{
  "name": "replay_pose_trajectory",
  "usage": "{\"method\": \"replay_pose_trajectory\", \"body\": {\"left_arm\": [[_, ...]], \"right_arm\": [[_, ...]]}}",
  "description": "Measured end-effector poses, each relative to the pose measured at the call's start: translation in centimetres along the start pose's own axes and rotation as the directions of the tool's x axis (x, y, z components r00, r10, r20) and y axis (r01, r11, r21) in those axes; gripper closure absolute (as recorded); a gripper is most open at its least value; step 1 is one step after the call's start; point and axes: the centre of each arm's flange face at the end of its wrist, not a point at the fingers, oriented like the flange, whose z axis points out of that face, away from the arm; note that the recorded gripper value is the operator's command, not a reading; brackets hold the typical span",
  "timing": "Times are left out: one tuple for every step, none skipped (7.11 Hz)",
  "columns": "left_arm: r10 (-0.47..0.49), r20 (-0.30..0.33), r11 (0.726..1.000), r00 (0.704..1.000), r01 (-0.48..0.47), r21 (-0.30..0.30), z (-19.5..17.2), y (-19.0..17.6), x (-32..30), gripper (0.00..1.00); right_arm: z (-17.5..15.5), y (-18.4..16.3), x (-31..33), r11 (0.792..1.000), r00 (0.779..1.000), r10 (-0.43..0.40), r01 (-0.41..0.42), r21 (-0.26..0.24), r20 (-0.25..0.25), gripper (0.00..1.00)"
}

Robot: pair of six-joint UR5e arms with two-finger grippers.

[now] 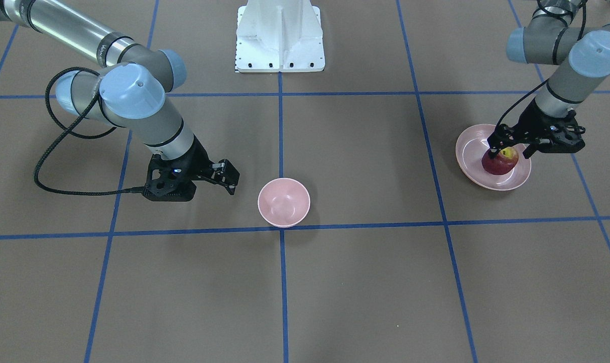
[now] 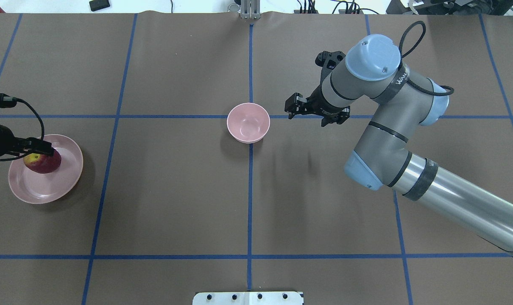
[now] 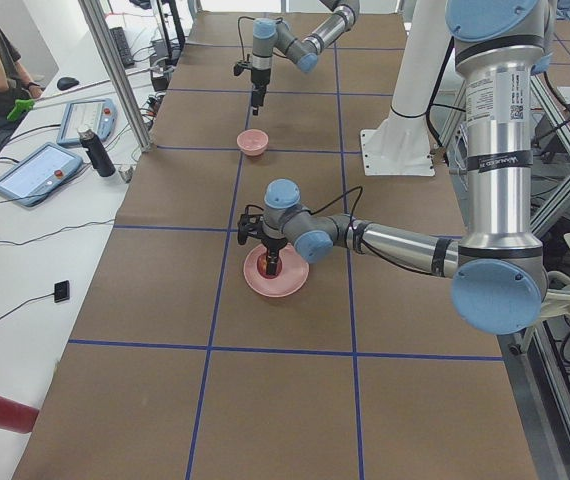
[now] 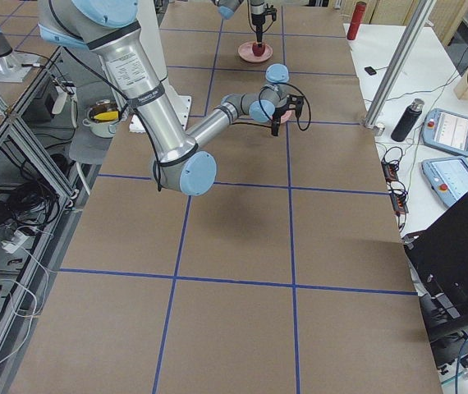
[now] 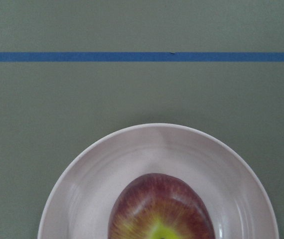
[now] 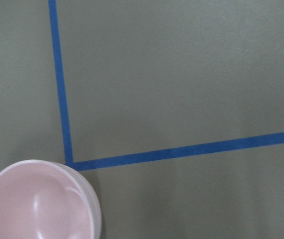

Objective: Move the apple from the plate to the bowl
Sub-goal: 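Release the bowl and withdraw the right gripper while the left gripper grasps the red apple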

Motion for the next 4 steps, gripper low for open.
{"method": "replay_pose_trajectory", "body": {"left_arm": [[-0.001,0.006,1.000,1.000,0.001,-0.002,0.6,-0.3,0.0,0.02],[0.001,0.013,1.000,1.000,-0.001,-0.011,1.2,-0.2,-0.1,0.02],[0.006,0.014,1.000,1.000,-0.006,-0.020,1.7,0.1,0.1,0.02],[0.012,0.013,1.000,1.000,-0.012,-0.029,2.1,0.4,0.4,0.30]], "right_arm": [[-0.1,-0.1,0.9,1.000,1.000,-0.006,0.006,-0.002,-0.004,0.00],[-0.2,-0.3,1.4,1.000,1.000,-0.013,0.013,-0.001,-0.008,0.00],[-0.2,-0.4,1.7,1.000,1.000,-0.017,0.017,0.000,-0.010,0.00],[-0.3,-0.5,2.0,1.000,1.000,-0.018,0.018,0.000,-0.011,0.00]]}}
